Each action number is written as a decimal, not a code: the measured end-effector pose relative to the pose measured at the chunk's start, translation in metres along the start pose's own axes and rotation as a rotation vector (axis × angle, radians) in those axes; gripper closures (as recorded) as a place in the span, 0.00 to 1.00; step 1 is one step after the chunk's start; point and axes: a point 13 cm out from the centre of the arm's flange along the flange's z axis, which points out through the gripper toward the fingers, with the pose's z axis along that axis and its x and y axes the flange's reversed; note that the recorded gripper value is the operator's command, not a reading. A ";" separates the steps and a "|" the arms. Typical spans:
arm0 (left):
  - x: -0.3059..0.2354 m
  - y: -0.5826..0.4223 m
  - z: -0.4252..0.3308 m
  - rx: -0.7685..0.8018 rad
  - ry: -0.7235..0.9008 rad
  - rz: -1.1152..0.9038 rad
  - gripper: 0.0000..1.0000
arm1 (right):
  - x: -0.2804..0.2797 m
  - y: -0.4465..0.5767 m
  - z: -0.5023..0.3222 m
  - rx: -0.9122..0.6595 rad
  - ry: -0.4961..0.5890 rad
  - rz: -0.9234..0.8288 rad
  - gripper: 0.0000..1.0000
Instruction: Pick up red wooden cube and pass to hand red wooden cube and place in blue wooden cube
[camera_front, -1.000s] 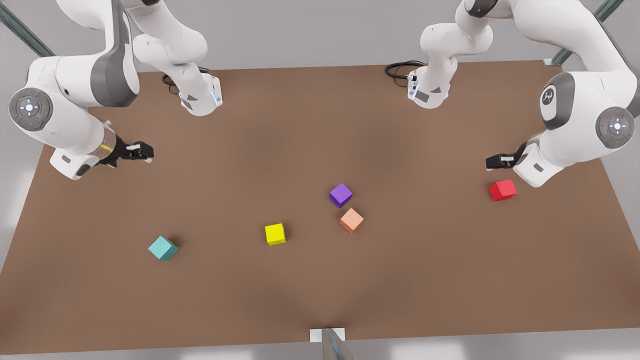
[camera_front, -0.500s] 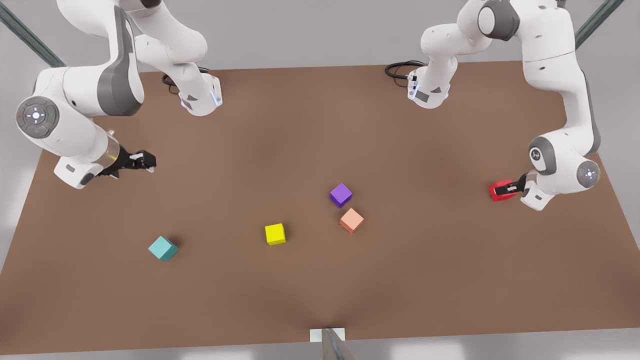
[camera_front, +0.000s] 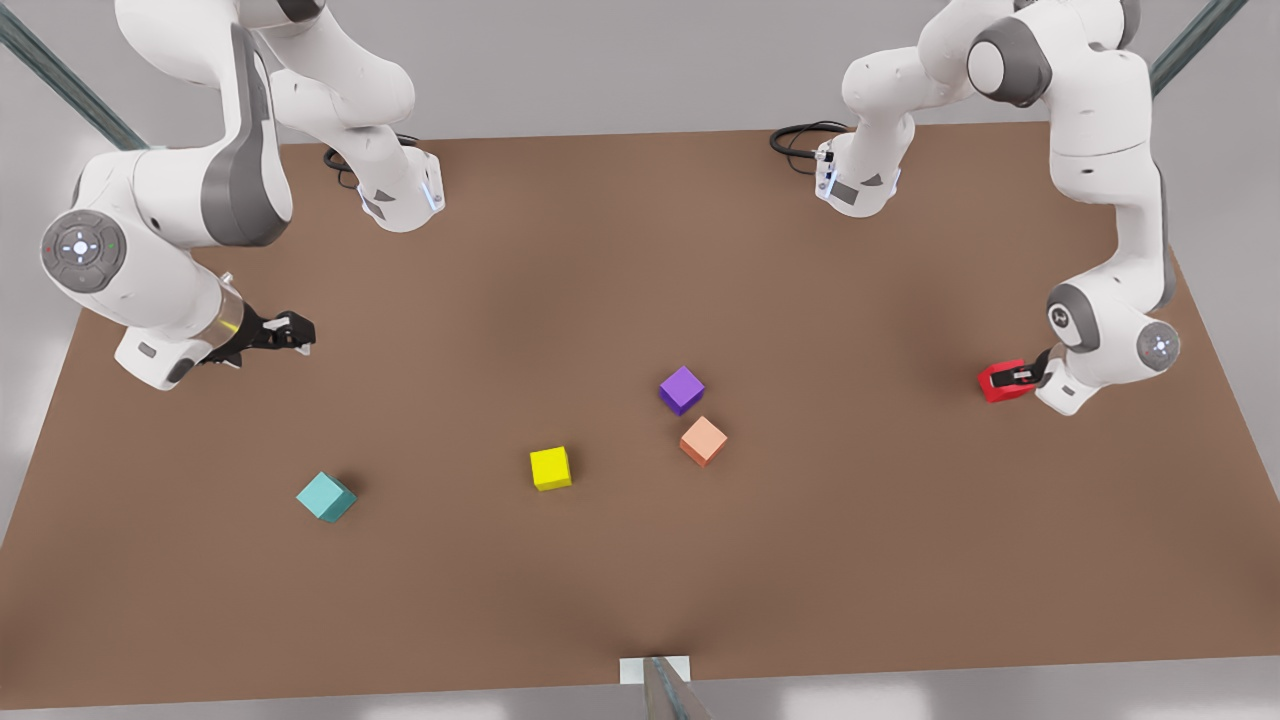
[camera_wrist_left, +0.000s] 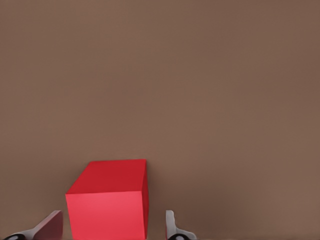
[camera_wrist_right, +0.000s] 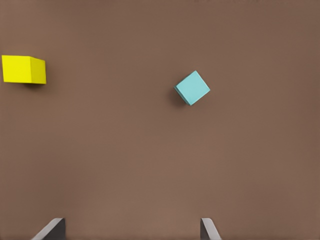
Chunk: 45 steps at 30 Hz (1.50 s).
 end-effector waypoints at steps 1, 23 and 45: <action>0.000 0.001 0.004 -0.001 0.002 0.010 0.00 | 0.000 0.000 0.001 0.000 0.001 -0.001 0.00; -0.035 -0.051 0.018 0.085 -0.090 0.093 0.35 | -0.005 0.002 0.013 -0.008 0.013 -0.023 0.00; -0.055 -0.676 -0.236 1.340 0.203 0.253 0.34 | -0.191 0.249 0.112 -1.182 -0.492 -0.749 0.00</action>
